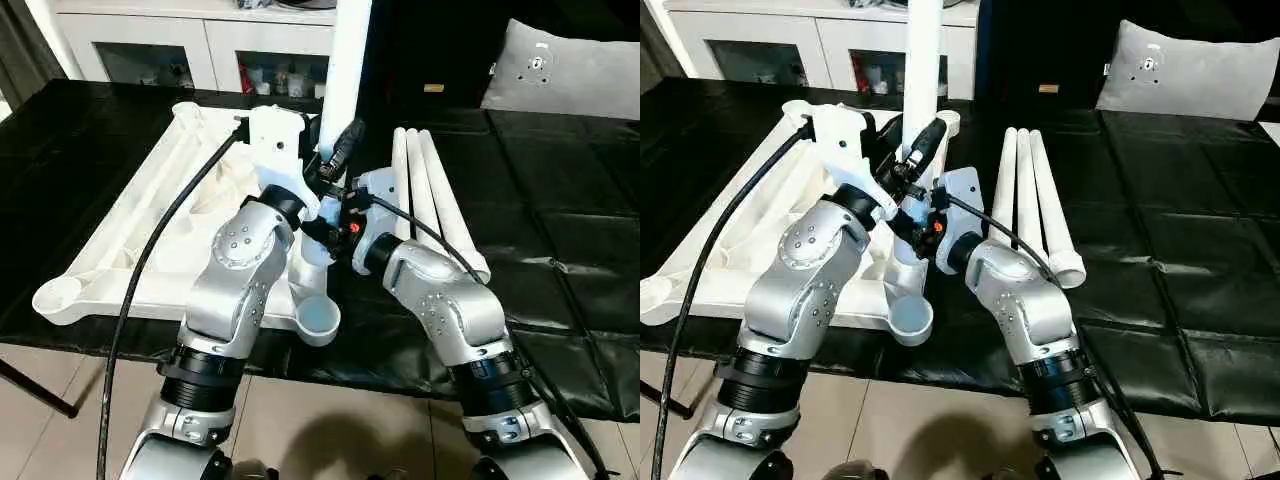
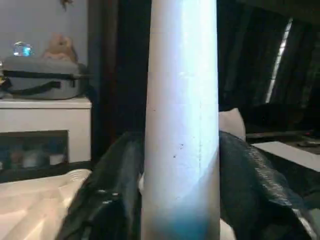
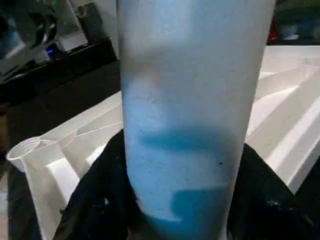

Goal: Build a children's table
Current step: Move to table

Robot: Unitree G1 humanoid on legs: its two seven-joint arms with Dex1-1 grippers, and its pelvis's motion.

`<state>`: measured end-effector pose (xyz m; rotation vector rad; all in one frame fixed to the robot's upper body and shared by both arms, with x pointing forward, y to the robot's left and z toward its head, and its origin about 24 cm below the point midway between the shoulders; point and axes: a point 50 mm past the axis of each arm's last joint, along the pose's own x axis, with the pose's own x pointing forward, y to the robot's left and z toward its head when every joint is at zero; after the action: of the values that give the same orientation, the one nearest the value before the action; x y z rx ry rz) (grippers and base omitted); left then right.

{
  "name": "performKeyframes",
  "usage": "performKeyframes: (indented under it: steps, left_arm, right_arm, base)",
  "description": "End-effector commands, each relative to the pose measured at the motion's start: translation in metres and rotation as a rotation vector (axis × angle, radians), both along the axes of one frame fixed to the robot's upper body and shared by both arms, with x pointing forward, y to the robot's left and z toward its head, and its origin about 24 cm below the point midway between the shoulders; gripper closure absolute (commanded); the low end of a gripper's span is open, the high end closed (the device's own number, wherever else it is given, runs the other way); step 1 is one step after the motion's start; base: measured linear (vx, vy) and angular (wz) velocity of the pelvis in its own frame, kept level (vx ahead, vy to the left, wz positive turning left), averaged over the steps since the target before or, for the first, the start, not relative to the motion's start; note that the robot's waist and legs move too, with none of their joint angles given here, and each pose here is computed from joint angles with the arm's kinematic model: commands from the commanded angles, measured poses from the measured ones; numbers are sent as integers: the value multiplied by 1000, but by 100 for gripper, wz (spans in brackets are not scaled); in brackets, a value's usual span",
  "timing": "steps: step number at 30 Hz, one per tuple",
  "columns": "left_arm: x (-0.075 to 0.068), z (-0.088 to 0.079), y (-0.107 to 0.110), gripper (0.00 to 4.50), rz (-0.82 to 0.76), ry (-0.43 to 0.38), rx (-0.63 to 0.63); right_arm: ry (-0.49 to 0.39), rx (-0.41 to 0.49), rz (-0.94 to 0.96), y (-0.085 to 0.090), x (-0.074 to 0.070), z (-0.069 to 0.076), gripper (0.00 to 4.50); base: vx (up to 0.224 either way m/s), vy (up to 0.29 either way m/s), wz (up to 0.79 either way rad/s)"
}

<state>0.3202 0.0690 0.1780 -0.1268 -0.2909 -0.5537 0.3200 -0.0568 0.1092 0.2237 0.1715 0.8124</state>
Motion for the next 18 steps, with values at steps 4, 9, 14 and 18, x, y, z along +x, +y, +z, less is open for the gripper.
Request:
performKeyframes:
  steps: [4, 9, 14, 18]
  left_arm:
    - [5, 9, 14, 155, -51, 16, -20]
    - [0, 18, 14, 111, -240, 62, -134]
    - [-12, 27, 12, 111, -443, 79, -274]
    - [-14, 33, 12, 111, -485, 77, -356]
  right_arm:
    - [-61, 45, 82, -16, -2, 13, 255]
    - [-72, 17, 185, -27, -7, 11, 255]
    - [-66, 5, 321, -38, -18, 8, 255]
    - [-64, 9, 341, -41, -20, 8, 255]
  base:
    - [0, 0, 0]
    - [0, 0, 0]
    - [0, 0, 0]
    - [0, 0, 0]
